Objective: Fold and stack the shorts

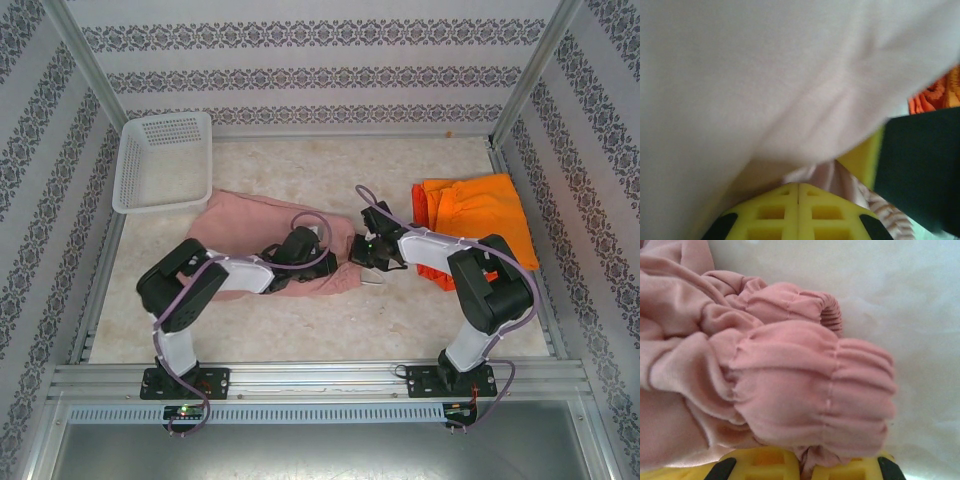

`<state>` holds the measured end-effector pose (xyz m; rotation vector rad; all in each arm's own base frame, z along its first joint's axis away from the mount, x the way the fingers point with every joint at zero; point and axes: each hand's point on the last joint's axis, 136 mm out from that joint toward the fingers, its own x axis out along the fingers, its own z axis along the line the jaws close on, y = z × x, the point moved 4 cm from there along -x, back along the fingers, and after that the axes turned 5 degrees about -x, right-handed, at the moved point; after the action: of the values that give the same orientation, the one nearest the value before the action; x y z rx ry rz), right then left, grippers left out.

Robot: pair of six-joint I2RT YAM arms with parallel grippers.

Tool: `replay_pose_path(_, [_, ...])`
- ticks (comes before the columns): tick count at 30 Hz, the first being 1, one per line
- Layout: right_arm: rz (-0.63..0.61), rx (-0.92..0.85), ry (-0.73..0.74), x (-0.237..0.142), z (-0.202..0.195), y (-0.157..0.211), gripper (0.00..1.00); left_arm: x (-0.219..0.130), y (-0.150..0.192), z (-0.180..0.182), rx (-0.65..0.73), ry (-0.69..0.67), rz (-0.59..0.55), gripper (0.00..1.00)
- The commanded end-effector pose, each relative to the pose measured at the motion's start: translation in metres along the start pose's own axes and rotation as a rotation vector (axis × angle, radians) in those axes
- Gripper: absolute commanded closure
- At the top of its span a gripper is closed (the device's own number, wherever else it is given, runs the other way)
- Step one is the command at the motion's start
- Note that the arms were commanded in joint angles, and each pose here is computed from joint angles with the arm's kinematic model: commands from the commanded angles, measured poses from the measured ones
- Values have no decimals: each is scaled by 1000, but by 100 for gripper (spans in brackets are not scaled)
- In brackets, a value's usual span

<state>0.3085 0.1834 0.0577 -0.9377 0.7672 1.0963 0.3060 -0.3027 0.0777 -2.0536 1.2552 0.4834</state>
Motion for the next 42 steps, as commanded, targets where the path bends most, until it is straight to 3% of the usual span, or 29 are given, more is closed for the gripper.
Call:
replay_pose_path(1, [13,-79,192,-14,-24,4,100,-39,-19,-12,87,-52,-90,84])
replay_pose_path(7, [-49,-231,305,-80,-26,-14,100,-117,-40,-25,179,-105,-264,52])
replay_pose_path(10, [-66,-295,355,-115,-29,-25,100,-150,-43,-17,203,-149,-327,41])
replay_pose_path(15, [-50,-396,489,-171,-35,-45,100,-188,-40,4,193,-200,-398,30])
replay_pose_path(20, [-97,-482,592,-215,-29,-73,100,-203,-34,23,170,-226,-427,24])
replay_pose_path(26, [-105,-527,669,-242,-17,-102,100,-197,-27,30,149,-222,-388,23])
replay_pose_path(34, [-42,-598,692,-234,19,-113,100,-178,-23,29,128,-185,-340,27])
replay_pose_path(40, [-25,-602,657,-219,51,-112,100,-152,-18,34,112,-175,-281,37])
replay_pose_path(42, [-16,-603,645,-214,61,-110,100,-143,-14,36,104,-174,-252,44])
